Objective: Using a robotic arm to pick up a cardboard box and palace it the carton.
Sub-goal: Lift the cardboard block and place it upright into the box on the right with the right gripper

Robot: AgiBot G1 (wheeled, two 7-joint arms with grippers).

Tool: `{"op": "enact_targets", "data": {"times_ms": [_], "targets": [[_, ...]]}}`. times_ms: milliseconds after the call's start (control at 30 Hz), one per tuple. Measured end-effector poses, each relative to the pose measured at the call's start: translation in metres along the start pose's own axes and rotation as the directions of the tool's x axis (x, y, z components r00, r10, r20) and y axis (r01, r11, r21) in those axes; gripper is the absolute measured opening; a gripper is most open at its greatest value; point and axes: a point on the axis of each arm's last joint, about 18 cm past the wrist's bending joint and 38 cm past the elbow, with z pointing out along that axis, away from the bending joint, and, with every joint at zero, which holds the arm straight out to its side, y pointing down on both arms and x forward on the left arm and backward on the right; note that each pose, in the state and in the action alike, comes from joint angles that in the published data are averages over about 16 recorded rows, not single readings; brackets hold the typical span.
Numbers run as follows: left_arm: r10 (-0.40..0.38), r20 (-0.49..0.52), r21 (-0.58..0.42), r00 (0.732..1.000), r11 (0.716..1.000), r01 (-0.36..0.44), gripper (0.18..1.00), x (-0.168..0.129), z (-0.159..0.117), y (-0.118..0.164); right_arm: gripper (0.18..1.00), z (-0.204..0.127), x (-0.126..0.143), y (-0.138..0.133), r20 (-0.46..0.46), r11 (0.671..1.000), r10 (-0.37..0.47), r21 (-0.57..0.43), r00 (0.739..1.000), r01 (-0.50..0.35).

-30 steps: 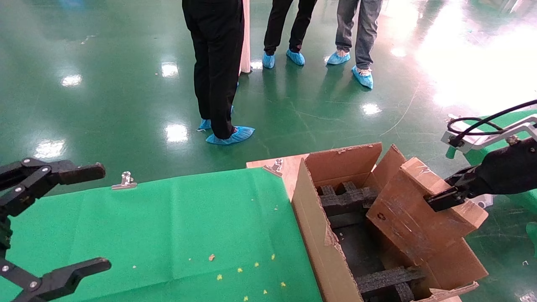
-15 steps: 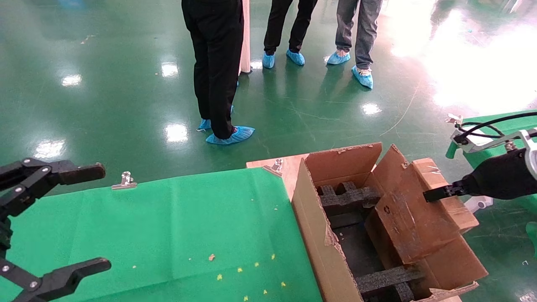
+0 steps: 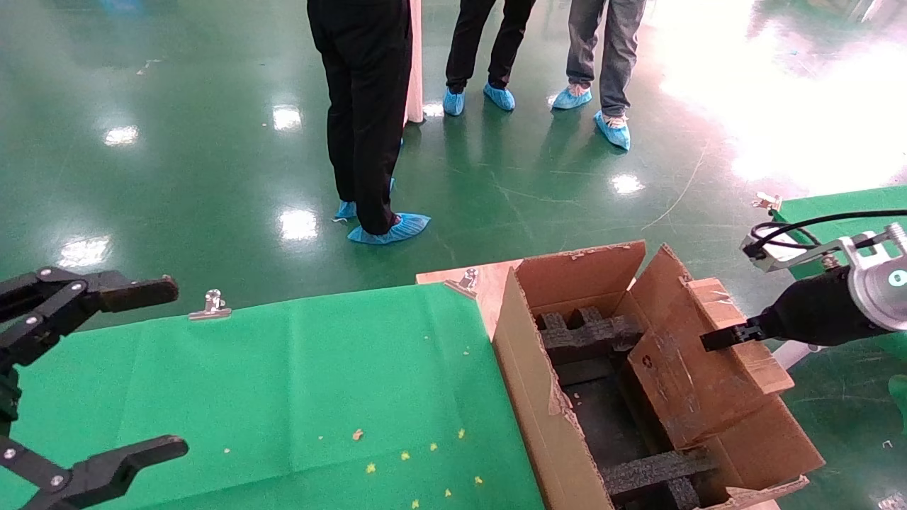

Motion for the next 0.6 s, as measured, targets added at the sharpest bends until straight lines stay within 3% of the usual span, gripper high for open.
{"op": "enact_targets", "data": {"times_ms": [600], "targets": [[0.0, 0.0, 0.0, 1.0, 1.0, 0.0, 1.0, 0.0, 0.0, 0.0, 0.307, 0.045, -0.011, 0.003, -0.021, 0.999, -0.017, -0.041, 1.0, 0.016]]}}
